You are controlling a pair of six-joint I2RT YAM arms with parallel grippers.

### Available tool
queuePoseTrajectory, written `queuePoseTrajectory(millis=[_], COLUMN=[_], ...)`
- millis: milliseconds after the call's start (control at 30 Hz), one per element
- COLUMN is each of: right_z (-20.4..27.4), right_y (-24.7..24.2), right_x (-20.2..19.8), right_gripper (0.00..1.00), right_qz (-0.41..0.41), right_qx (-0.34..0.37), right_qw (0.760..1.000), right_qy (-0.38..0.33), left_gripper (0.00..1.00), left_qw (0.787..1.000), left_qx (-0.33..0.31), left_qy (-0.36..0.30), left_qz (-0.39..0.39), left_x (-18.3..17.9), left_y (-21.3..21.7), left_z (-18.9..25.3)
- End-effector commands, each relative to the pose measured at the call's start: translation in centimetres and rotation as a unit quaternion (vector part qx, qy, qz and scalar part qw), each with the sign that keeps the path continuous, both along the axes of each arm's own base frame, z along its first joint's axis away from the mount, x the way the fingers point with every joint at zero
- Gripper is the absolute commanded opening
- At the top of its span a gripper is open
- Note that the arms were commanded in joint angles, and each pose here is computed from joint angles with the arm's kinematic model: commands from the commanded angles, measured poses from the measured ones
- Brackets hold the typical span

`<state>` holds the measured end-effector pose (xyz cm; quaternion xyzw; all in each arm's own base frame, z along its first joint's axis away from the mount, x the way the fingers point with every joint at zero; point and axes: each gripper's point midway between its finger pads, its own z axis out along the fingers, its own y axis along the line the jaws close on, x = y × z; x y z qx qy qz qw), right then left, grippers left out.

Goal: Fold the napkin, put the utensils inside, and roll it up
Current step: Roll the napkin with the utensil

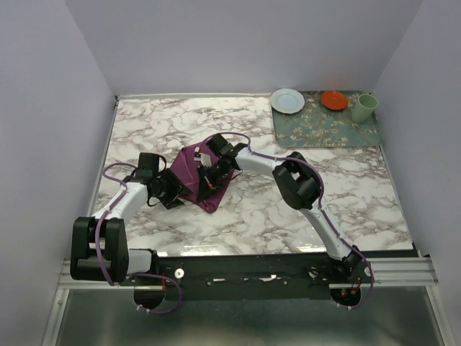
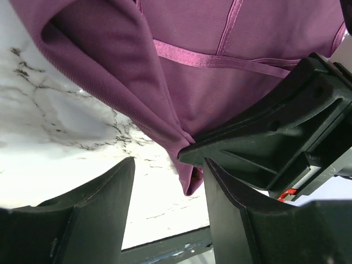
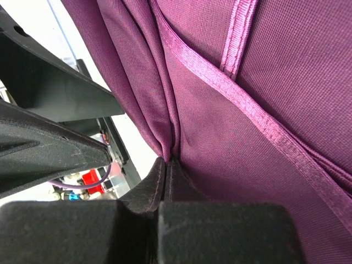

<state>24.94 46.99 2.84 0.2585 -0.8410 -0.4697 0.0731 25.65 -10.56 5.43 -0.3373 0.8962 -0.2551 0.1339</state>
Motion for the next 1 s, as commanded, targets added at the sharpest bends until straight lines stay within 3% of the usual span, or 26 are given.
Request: queuePoseTrajectory(millis=[0,167,500,600,700,800,833,867,933,967], right_z=[-3.1,-3.3,-3.1,-3.1,-3.0,-3.0,-2.9,-2.9,-3.1,-3.1], right_y=[-1.1,-1.2,-1.4,-1.4,-1.5,-1.5,-1.5,-1.5,-1.6,-1.6], right_x=[-0.4,-0.2,-0.3,-0.3,-0.4,-0.3,-0.4,-0.3,-0.3,-0.2], right_gripper=[0.00,0.01,0.01,0.01,0.01,0.01,0.01,0.00,0.01,0.01], right_qz=[-0.010,-0.012,-0.004,-0.001,0.000,0.002,0.002,0.002,0.002,0.003], right_qx=[-0.053,-0.060,-0.054,-0.054,-0.053,-0.052,-0.052,-0.052,-0.055,-0.056], right_qw=[0.999,0.998,0.998,0.998,0.998,0.998,0.998,0.998,0.998,0.998], right_qy=[0.010,-0.005,-0.014,-0.017,-0.017,-0.020,-0.023,-0.024,-0.026,-0.028], left_gripper=[0.61,0.49,0.36,0.38,0.49,0.47,0.43,0.29,0.15,0.00], left_qw=[1.000,0.999,0.999,0.999,0.999,0.998,0.998,0.998,0.999,0.999], left_qx=[-0.003,-0.010,0.005,0.008,0.022,0.024,0.025,0.025,0.021,0.019], left_qy=[0.009,0.026,0.017,0.020,0.025,0.025,0.025,0.022,0.018,0.018], left_qz=[0.028,0.040,0.042,0.034,0.039,0.043,0.044,0.044,0.045,0.047], left_x=[0.6,1.5,2.5,2.8,2.7,2.8,2.9,3.0,3.2,3.3], left_y=[0.1,-0.1,0.4,0.4,0.8,1.0,1.0,1.0,1.0,1.0], left_z=[0.3,-0.4,-1.1,-1.4,-1.7,-1.8,-1.8,-1.7,-1.6,-1.6])
